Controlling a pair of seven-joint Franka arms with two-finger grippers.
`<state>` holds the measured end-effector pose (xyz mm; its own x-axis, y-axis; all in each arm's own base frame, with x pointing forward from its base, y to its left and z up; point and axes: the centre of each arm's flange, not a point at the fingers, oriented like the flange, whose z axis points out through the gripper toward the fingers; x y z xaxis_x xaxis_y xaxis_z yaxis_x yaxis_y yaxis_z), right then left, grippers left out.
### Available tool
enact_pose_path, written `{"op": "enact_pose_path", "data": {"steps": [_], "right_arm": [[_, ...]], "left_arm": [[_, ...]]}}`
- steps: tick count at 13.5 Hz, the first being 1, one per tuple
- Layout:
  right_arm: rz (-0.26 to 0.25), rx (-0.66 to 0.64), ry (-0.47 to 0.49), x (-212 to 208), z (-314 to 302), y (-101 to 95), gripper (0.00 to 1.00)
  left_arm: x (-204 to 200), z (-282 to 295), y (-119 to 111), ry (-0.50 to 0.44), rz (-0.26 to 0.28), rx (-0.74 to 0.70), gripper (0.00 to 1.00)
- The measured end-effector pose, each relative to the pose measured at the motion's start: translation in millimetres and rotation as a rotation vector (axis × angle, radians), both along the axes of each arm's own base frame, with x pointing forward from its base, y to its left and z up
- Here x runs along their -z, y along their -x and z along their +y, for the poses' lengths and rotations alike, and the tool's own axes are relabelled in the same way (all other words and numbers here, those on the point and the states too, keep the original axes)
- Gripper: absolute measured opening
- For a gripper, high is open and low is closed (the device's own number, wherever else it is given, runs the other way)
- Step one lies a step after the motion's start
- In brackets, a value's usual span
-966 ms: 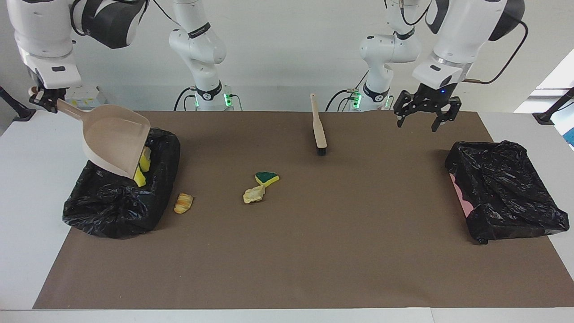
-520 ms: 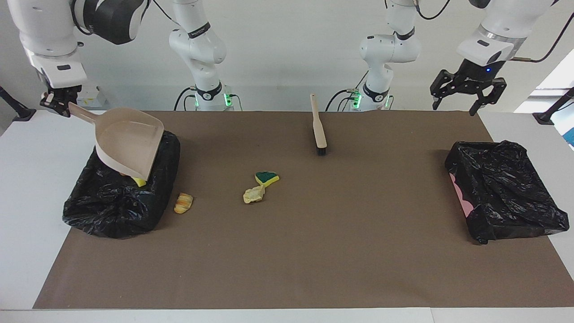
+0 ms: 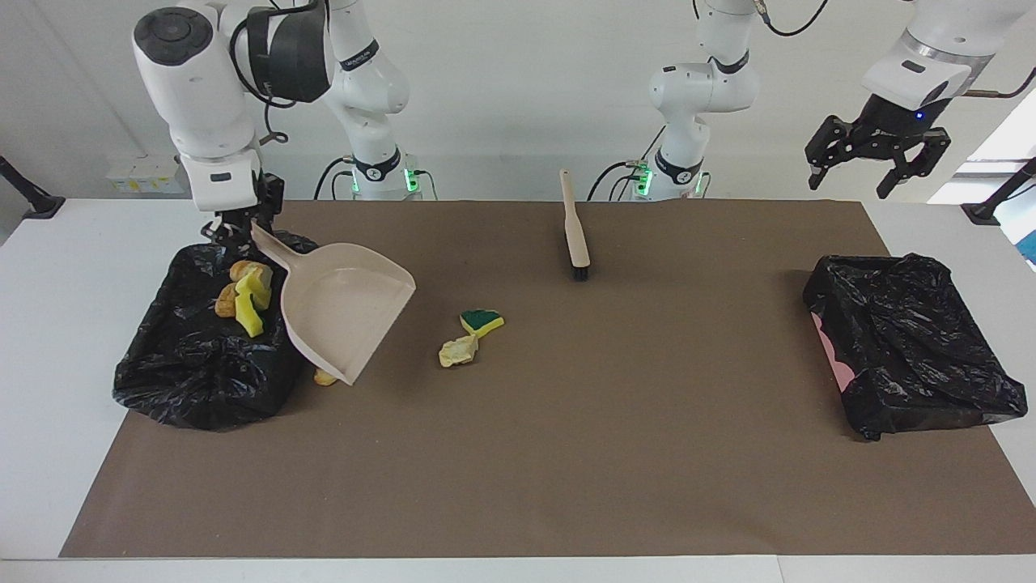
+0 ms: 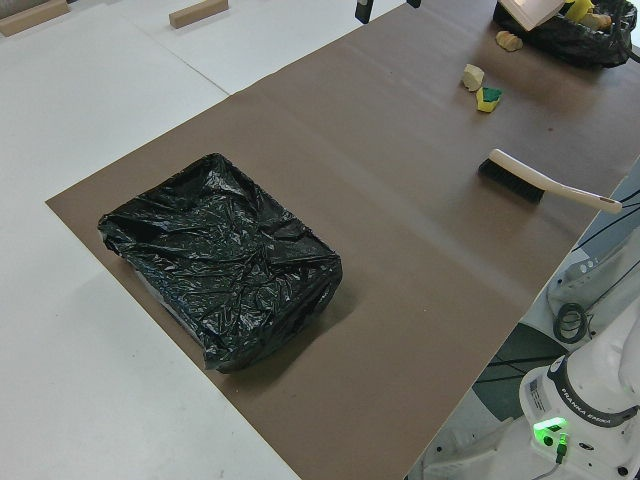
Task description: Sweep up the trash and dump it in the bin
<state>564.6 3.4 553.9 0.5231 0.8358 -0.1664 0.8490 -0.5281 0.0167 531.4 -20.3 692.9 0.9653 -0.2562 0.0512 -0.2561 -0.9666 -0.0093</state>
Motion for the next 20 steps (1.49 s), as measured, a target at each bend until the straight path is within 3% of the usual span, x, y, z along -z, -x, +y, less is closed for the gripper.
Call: {"op": "enact_pose_path", "data": {"steps": [4, 7, 12, 14, 20], "right_arm": [[-0.036, 0.244, -0.064, 49.3, 65.4, -24.1, 0.33], [-0.102, 0.426, -0.108, 81.1, 136.5, -37.0, 0.33], [-0.185, 0.692, -0.239, 135.7, 274.9, -32.2, 0.33], [-0.185, 0.810, -0.290, 155.3, 325.2, -23.8, 0.33], [-0.111, 1.065, -0.345, 206.7, 439.3, 9.8, 0.33]], "left_arm": [[-3.6, 0.4, 2.6, 0.001, -0.006, -0.006, 1.00], [-3.2, -2.1, 3.2, 0.001, -0.002, -0.013, 1.00], [-3.3, -2.7, 3.5, 0.001, -0.001, -0.013, 1.00], [-3.5, -2.1, 3.6, 0.001, -0.001, -0.015, 1.00], [-3.5, 0.5, 3.6, 0.001, -0.001, -0.020, 1.00]]}}
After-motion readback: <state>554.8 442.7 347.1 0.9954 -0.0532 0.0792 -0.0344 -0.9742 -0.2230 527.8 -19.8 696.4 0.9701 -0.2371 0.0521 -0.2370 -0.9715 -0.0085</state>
